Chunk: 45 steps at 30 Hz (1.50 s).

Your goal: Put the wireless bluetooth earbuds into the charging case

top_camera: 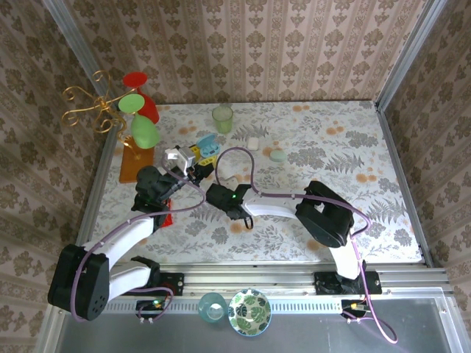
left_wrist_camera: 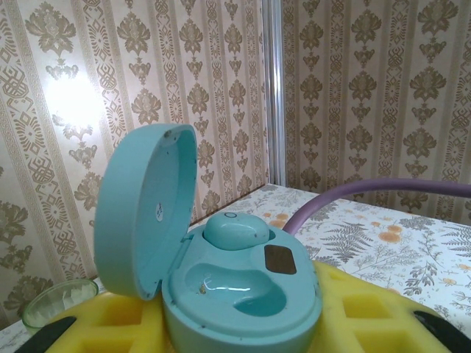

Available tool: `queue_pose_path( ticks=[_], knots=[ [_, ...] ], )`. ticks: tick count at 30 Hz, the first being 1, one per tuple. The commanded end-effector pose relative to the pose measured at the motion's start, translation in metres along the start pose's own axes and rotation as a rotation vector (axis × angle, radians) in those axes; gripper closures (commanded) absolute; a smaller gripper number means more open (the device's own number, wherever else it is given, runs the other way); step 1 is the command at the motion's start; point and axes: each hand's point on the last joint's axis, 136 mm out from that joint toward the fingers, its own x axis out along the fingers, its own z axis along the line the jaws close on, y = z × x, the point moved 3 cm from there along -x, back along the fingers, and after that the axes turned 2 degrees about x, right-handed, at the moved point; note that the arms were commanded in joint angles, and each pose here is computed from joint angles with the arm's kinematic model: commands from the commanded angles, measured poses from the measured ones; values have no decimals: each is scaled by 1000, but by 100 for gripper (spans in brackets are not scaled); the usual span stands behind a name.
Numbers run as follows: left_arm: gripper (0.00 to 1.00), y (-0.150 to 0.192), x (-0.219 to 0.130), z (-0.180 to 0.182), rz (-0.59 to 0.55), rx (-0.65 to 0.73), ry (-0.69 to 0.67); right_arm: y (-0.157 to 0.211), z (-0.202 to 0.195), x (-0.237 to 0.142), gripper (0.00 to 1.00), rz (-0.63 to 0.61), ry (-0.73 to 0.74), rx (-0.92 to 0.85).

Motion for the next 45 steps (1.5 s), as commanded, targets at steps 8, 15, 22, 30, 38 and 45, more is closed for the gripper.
queue_pose_path(
  ticks=[8, 15, 22, 30, 38, 45],
  knots=[
    [75, -4, -2, 2, -16, 30, -8, 0, 2, 8, 79, 6, 59, -47],
    [75, -4, -3, 2, -16, 28, -7, 2, 1, 11, 79, 16, 66, -71],
    [75, -3, -3, 1, -17, 25, -6, 4, 1, 15, 78, 27, 78, -93],
    [75, -4, -3, 1, -20, 23, -8, 5, 1, 17, 77, 34, 88, -110],
    [75, -3, -4, 2, -18, 24, -12, 0, -1, 8, 79, 15, 77, -95],
    [75, -1, -2, 2, -21, 18, -4, -13, -20, -24, 80, -86, -17, 25]
  ],
)
